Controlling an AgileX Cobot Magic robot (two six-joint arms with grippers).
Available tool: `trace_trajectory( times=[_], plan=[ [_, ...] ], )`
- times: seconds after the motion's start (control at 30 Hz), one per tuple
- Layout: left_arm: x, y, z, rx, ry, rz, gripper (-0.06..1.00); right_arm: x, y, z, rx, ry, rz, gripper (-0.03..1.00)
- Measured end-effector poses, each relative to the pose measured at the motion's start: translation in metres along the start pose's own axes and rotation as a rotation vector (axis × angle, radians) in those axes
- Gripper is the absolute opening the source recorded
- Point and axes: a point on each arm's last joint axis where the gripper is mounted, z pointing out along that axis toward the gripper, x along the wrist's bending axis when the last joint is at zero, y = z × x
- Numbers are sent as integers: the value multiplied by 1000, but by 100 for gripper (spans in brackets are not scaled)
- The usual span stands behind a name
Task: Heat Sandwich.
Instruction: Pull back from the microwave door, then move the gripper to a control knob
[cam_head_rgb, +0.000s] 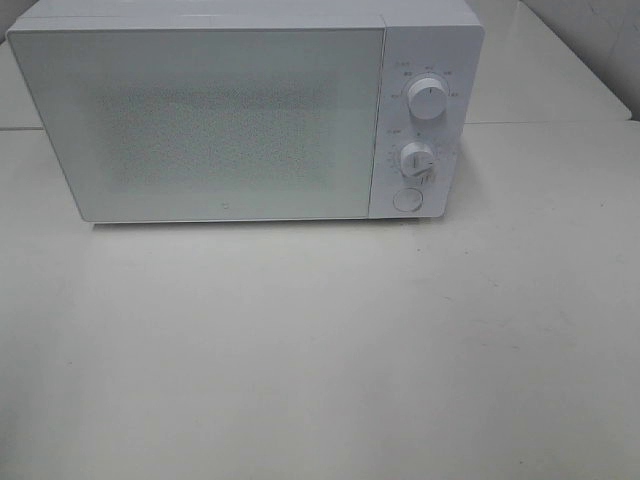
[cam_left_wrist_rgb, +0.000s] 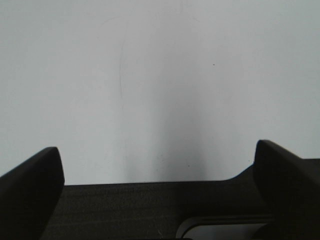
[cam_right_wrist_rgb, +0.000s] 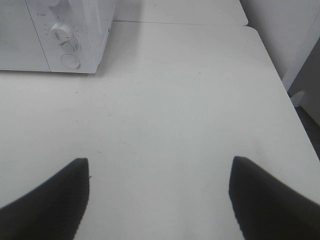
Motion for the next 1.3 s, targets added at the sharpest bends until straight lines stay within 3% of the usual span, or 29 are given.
trace_trajectory(
  times=[0.23, 0.67, 1.3],
  plan=[
    [-2, -26, -16, -221, 1, 7, 97, 0, 0, 0, 0, 0, 0, 75],
    [-4, -53, -37, -448, 3, 16, 97, 0, 0, 0, 0, 0, 0, 75],
    [-4, -54, -38, -456, -3, 14, 97, 0, 0, 0, 0, 0, 0, 75]
  ],
)
